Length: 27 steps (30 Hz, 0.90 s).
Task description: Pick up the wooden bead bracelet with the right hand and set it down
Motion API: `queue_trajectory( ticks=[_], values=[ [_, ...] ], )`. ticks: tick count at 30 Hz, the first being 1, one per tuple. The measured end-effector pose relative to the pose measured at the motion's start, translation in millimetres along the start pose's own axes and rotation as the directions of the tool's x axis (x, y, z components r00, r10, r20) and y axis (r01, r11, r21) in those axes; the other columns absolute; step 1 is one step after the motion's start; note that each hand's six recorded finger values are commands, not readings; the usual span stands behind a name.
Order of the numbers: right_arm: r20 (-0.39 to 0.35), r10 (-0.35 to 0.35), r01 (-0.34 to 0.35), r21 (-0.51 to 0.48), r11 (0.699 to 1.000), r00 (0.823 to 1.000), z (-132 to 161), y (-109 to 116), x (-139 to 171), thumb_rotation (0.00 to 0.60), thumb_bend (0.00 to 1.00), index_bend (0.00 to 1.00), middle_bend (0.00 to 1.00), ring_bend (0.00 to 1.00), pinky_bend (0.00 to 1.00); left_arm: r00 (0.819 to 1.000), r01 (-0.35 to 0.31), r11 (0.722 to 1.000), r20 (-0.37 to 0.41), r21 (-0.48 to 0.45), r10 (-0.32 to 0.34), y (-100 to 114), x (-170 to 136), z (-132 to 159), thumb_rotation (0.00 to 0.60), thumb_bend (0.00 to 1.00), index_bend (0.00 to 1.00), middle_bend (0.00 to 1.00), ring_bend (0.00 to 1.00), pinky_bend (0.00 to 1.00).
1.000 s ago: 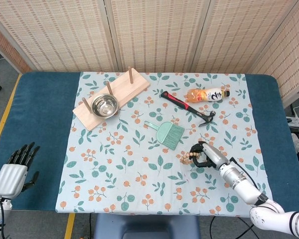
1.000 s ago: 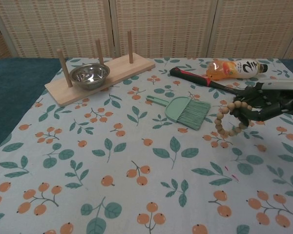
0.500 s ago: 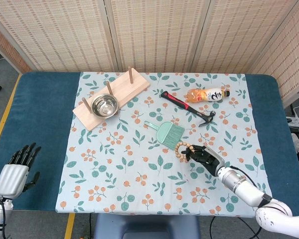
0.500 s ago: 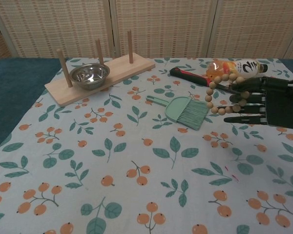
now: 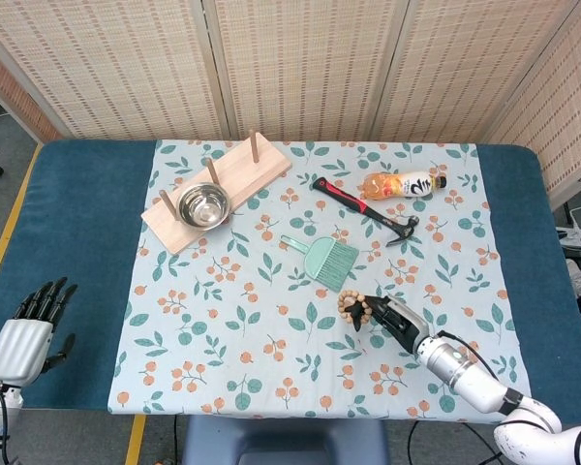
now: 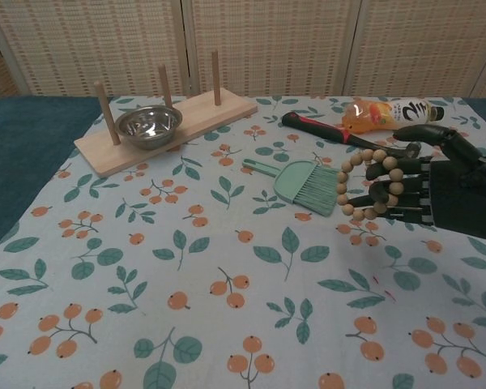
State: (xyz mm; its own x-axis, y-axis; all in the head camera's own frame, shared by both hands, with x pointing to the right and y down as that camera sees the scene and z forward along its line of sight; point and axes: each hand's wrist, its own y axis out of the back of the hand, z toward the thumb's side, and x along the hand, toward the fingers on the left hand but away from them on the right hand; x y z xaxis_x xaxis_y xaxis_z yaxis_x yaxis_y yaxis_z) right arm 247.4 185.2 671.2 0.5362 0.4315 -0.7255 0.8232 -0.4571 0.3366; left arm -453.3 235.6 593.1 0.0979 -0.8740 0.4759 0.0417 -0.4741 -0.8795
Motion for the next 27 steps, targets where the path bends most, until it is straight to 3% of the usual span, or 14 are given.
queue_trajectory(
  ticks=[4, 9, 12, 17, 23, 27],
  values=[
    [-0.002, 0.014, -0.014, 0.027, 1.0, 1.0, -2.5, -3.3, -1.7, 0.08, 0.3, 0.45, 0.56, 0.19, 0.0, 1.0, 0.002, 1.0, -0.001, -0.005, -0.002, -0.1, 0.5, -0.5, 0.6, 0.44, 0.0, 0.0, 0.0, 0.16],
    [-0.032, 0.027, -0.026, 0.041, 0.999, 0.999, -3.5, -6.5, -1.9, 0.076, 0.6, 0.49, 0.56, 0.19, 0.0, 1.0, 0.006, 1.0, -0.004, -0.006, -0.006, -0.5, 0.9, -1.5, 0.6, 0.44, 0.0, 0.0, 0.0, 0.16],
    [-0.047, 0.036, -0.034, 0.038, 0.999, 0.998, -7.1, -8.6, -2.0, 0.077, 0.64, 0.5, 0.56, 0.18, 0.0, 1.0, 0.005, 1.0, -0.002, -0.007, -0.005, -0.4, 0.8, -1.3, 0.6, 0.44, 0.0, 0.0, 0.0, 0.16],
    [-0.094, 0.04, -0.036, 0.038, 0.999, 0.995, -6.5, -6.3, -3.9, 0.085, 0.65, 0.52, 0.56, 0.18, 0.0, 1.0, 0.006, 1.0, 0.001, -0.009, -0.006, -0.2, 0.3, -0.4, 0.6, 0.44, 0.0, 0.0, 0.0, 0.16],
    [-0.105, 0.025, -0.02, 0.052, 0.998, 0.994, -14.5, -1.1, -3.1, 0.091, 0.56, 0.53, 0.56, 0.18, 0.0, 1.0, 0.006, 1.0, 0.002, -0.009, -0.006, -0.3, 0.4, -0.3, 0.6, 0.44, 0.0, 0.0, 0.0, 0.16],
    [-0.105, 0.02, -0.014, 0.051, 0.999, 0.994, -16.1, 0.2, -3.0, 0.14, 0.52, 0.6, 0.57, 0.18, 0.0, 1.0, 0.006, 1.0, 0.003, -0.01, -0.006, -0.3, 0.3, -0.2, 0.6, 0.44, 0.0, 0.0, 0.0, 0.16]
  ],
)
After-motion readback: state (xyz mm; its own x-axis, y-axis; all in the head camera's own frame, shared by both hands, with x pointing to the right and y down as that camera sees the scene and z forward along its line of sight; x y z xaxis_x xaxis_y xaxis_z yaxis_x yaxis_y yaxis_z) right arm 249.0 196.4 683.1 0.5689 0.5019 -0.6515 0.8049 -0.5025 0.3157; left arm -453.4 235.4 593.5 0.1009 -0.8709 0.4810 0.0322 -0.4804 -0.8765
